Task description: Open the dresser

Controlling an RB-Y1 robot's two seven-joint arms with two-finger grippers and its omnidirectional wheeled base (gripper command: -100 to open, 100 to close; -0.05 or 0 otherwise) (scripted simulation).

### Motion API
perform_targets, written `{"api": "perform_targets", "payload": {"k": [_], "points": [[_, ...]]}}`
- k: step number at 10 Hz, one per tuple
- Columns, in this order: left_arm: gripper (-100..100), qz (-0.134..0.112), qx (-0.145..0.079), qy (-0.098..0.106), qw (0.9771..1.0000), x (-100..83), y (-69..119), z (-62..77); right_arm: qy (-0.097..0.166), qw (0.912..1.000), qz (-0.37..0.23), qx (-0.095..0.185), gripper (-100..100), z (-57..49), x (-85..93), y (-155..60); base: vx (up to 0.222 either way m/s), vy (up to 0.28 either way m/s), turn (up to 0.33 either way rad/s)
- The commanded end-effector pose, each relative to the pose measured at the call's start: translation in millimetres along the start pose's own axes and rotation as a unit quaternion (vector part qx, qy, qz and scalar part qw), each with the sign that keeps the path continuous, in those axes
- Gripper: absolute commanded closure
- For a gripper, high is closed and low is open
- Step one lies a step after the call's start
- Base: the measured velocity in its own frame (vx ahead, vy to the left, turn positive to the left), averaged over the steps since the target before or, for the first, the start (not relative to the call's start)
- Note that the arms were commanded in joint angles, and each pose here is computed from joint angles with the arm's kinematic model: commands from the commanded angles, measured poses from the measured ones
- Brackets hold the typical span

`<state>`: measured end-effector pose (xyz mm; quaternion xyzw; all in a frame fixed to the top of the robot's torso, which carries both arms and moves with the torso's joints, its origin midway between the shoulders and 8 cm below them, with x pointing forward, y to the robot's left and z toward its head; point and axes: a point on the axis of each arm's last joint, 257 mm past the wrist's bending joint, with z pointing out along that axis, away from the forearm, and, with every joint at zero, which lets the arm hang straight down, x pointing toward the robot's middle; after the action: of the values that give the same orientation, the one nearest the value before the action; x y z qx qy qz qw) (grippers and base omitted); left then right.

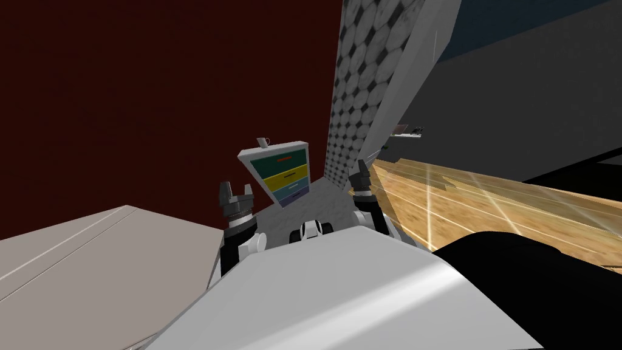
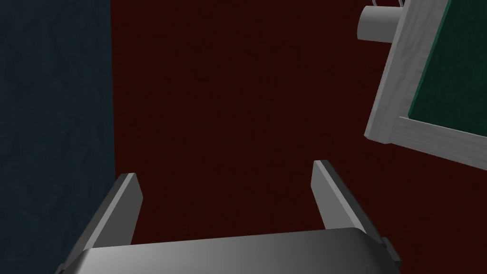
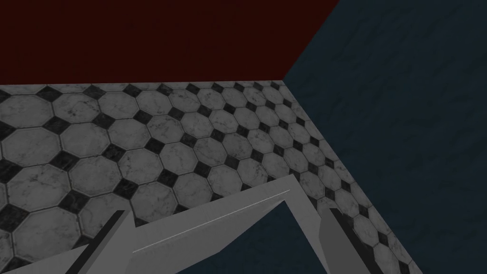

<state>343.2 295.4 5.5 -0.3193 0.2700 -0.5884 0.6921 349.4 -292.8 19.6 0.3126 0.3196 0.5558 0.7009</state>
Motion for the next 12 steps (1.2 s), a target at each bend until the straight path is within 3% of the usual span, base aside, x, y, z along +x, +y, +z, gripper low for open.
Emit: {"api": "perform_targets", "payload": {"k": [1,6,12], "points": [[-100,0.015,-0.010,0.032,0.9993,4.8,13.4,-3.8,0.000,1.0000,0.000,0.000,0,0.0,0.0,0,0.068,-0.012,0.010],[-100,0.036,-0.041,0.060,0.9967,1.0,52.8,-16.8,0.000,1.0000,0.000,0.000,0,0.0,0.0,0,0.090,-0.013,0.012],[-100,0.057,-0.081,0.063,0.9931,-17.0,106.6,-39.6,0.000,1.0000,0.000,0.000,0,0.0,0.0,0,0.119,-0.025,0.017]]}}
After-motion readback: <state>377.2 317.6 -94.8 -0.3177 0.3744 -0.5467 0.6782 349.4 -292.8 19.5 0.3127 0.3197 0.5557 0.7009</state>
